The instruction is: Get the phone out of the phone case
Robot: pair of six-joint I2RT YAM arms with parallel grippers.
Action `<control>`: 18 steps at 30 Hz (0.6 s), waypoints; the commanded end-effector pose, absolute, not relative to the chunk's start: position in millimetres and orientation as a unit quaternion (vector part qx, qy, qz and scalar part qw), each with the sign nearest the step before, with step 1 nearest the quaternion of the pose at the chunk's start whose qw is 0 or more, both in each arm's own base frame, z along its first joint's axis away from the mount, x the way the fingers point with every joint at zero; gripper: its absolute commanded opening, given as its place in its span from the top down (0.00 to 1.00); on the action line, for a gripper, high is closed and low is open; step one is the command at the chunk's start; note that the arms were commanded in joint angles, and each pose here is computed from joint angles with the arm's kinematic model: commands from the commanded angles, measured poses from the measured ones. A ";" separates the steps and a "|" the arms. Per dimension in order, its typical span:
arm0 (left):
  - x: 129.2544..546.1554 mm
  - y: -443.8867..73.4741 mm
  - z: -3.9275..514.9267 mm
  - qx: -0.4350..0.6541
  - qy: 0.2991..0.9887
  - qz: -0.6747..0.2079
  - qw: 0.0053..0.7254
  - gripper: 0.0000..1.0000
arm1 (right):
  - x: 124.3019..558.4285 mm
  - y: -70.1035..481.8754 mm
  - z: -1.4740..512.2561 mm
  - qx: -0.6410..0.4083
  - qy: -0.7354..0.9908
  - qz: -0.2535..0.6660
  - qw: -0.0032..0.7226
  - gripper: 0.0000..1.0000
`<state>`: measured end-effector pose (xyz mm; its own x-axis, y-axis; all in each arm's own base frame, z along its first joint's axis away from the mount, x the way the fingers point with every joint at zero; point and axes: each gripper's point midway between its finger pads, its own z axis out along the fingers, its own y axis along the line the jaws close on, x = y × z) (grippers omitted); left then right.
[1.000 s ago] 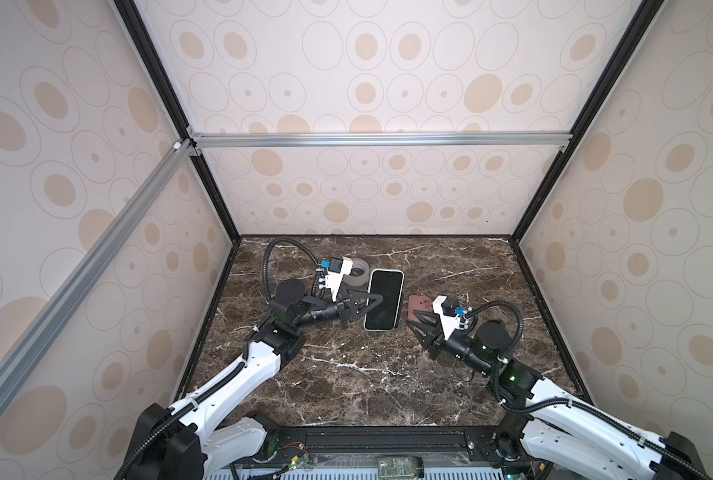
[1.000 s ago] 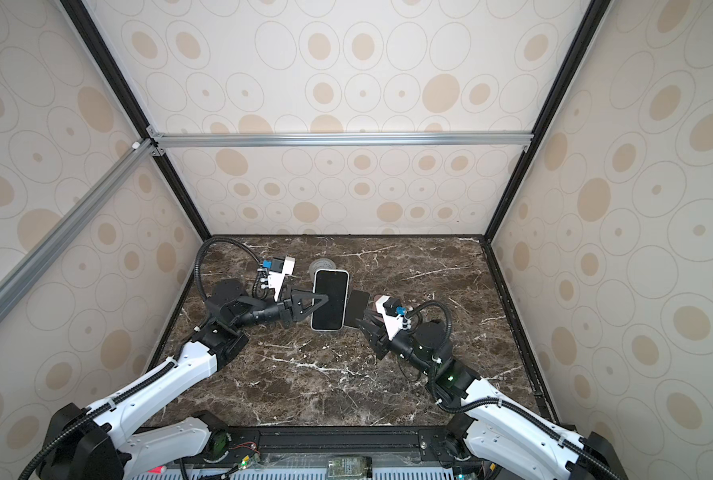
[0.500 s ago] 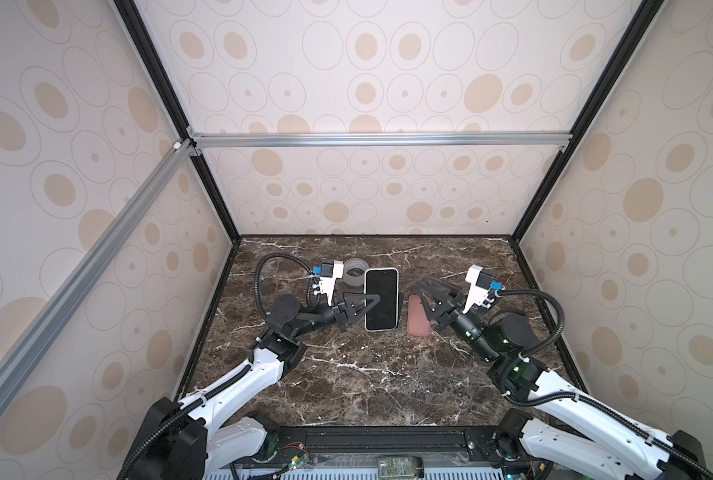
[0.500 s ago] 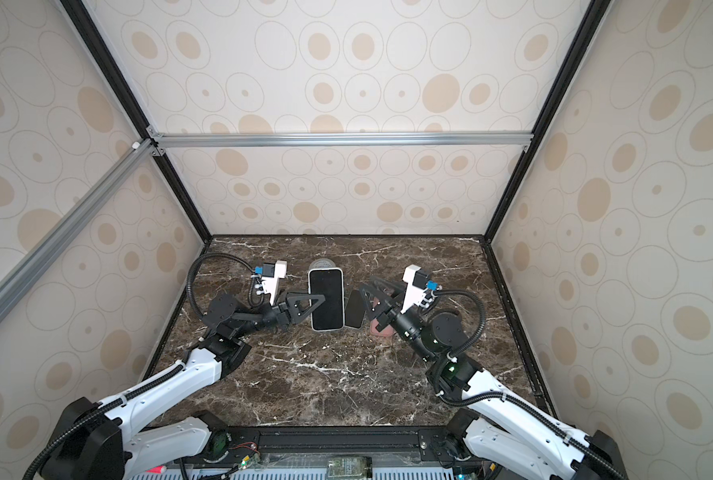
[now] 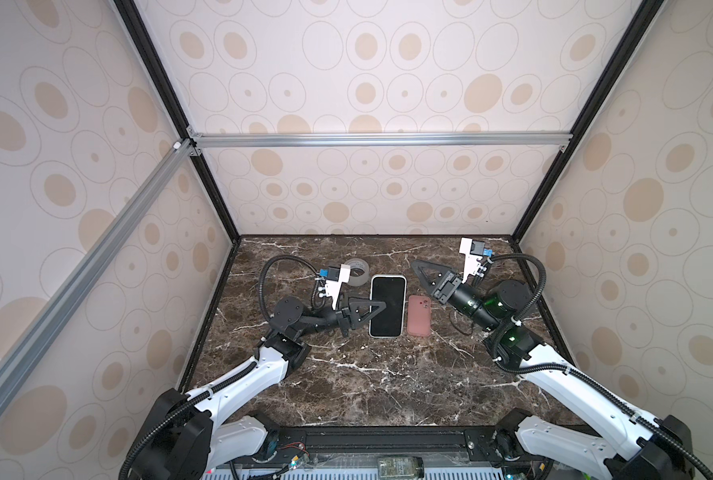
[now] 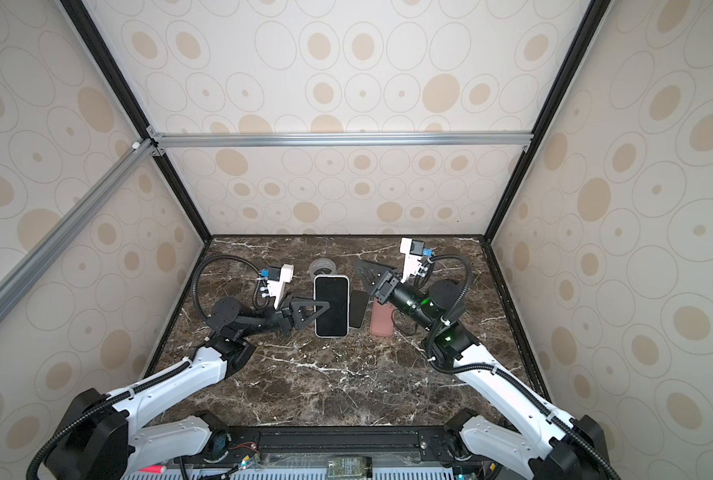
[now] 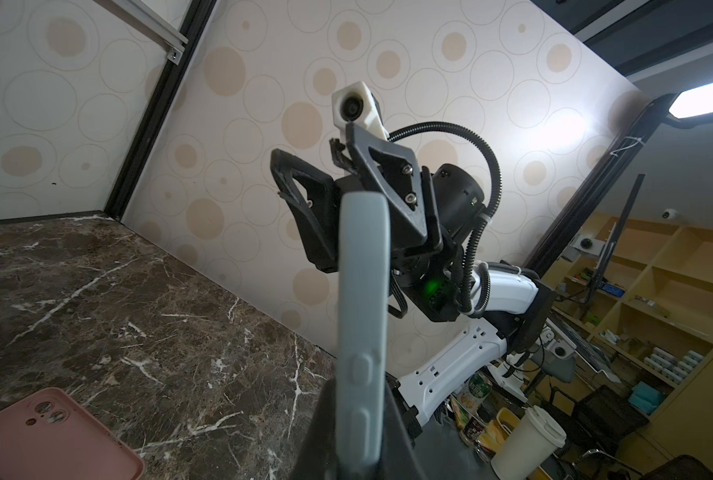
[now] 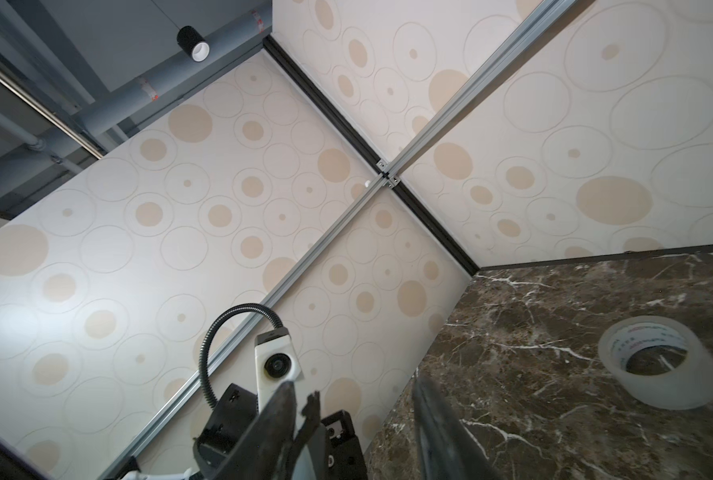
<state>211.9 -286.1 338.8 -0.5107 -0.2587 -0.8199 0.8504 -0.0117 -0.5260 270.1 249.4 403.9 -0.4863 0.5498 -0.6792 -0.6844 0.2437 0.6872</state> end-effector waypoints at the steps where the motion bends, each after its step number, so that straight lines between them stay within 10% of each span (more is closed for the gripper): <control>1: 193.5 -283.8 374.0 0.308 0.501 -0.673 0.448 1.00 | 241.7 251.5 448.5 -0.109 0.530 0.675 0.501 0.54; 18: 184.9 -284.0 379.3 0.334 0.485 -0.658 0.469 1.00 | 222.7 266.2 441.5 -0.165 0.534 0.682 0.471 0.61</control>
<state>201.8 -289.0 339.8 -0.4664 -0.2306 -0.8540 0.8815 -0.0410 -0.4703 232.2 266.1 431.5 -0.5107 0.4699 -0.7200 -0.8033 0.0379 0.5944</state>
